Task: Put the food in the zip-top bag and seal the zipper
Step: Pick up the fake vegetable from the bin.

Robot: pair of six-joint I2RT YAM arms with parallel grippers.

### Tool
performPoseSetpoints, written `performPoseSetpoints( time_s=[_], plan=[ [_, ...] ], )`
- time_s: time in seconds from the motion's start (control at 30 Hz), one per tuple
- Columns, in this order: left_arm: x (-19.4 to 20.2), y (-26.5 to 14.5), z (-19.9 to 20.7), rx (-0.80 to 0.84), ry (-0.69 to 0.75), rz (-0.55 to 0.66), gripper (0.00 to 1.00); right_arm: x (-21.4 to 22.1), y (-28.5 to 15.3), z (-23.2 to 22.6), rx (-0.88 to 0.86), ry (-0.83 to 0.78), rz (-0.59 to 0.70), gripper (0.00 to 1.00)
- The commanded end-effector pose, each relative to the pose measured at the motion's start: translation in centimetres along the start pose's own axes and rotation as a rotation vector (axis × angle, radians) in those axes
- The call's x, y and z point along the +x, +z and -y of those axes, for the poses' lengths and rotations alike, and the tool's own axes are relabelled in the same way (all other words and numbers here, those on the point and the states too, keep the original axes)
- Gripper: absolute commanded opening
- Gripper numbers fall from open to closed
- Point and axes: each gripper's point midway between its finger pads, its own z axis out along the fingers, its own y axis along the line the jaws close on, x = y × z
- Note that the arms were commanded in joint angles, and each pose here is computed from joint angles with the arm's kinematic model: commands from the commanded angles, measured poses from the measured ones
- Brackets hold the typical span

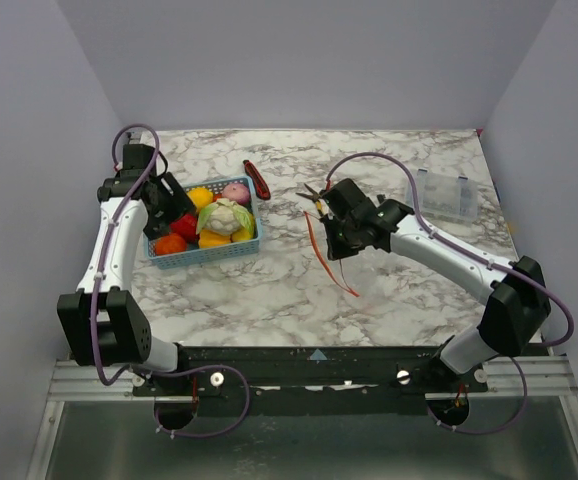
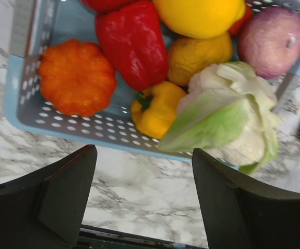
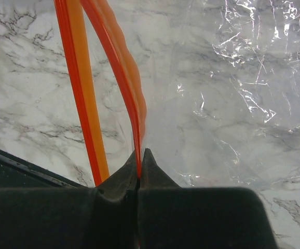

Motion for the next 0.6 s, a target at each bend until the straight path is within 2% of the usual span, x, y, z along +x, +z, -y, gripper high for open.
performPoseSetpoints(
  time_s=[0.0,0.13,0.27,0.43,0.57],
  plan=[
    [-1.6,0.3,-4.6,-0.241,0.111,0.063,0.75,-0.7,-0.3,-0.7,-0.043,0.017,0.008,0.00],
    [-1.7,1.2,-6.4,-0.312,0.208,0.040,0.77,-0.3,-0.4,-0.2,-0.032,0.024,0.005,0.00],
    [-1.5,2.7,-6.3,-0.298,0.249,-0.008,0.77,-0.2,-0.4,0.0,-0.033,0.021,0.001,0.00],
    [0.2,5.6,-7.7,-0.324,0.312,-0.126,0.78,-0.3,-0.4,0.0,-0.035,0.020,-0.003,0.00],
    [-0.1,7.2,-8.0,-0.328,0.348,-0.147,0.78,-0.3,-0.5,0.3,-0.032,0.022,-0.003,0.00]
  ],
)
